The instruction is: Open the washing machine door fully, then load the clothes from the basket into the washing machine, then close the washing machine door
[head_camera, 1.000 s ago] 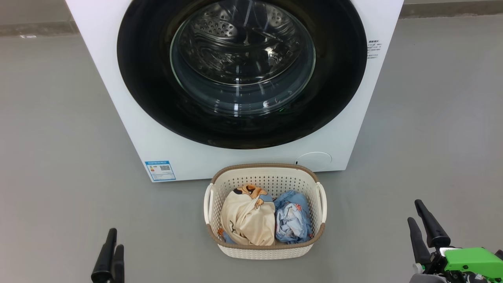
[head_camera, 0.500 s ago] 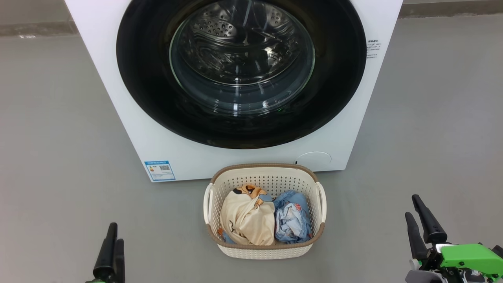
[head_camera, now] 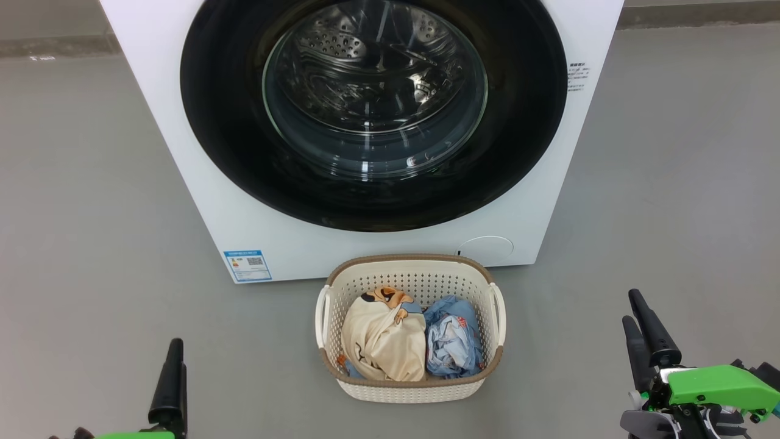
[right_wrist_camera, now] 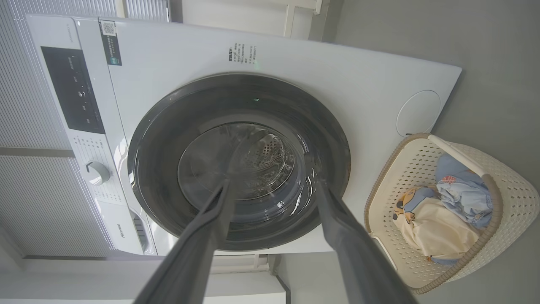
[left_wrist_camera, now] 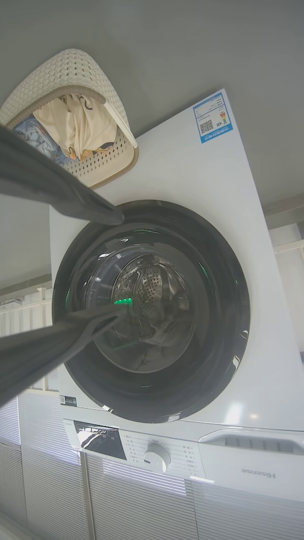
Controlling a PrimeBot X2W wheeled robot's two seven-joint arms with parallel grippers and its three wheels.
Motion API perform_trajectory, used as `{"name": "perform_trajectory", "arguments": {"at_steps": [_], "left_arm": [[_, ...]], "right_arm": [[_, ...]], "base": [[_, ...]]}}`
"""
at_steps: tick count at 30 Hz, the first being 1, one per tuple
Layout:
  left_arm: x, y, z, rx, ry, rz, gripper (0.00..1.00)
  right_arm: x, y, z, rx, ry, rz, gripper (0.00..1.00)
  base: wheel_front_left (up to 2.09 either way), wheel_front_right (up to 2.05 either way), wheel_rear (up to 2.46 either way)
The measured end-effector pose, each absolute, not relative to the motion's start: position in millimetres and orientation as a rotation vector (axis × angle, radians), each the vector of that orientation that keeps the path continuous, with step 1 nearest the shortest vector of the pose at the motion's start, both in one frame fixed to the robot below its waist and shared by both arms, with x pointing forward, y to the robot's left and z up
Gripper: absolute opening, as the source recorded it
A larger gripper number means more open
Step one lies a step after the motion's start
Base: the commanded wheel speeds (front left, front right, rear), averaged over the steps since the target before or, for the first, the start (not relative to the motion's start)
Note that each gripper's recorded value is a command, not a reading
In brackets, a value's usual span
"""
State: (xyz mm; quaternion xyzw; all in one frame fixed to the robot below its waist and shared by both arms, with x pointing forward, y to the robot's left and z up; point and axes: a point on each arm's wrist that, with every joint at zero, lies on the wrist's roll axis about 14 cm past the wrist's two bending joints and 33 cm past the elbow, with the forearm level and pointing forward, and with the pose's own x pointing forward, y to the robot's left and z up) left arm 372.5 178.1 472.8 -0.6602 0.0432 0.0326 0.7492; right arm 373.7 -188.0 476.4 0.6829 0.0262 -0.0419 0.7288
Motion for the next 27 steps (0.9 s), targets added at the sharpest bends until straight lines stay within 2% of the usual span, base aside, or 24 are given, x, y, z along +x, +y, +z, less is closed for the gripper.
{"name": "perform_trajectory", "arguments": {"at_steps": [27], "left_arm": [[380, 177, 484, -1.048, 0.059, 0.037, 1.00]], "right_arm": [[386, -177, 505, 1.130, 0.017, 0.020, 1.00]], "base": [[0.00, 0.00, 0.00]]}}
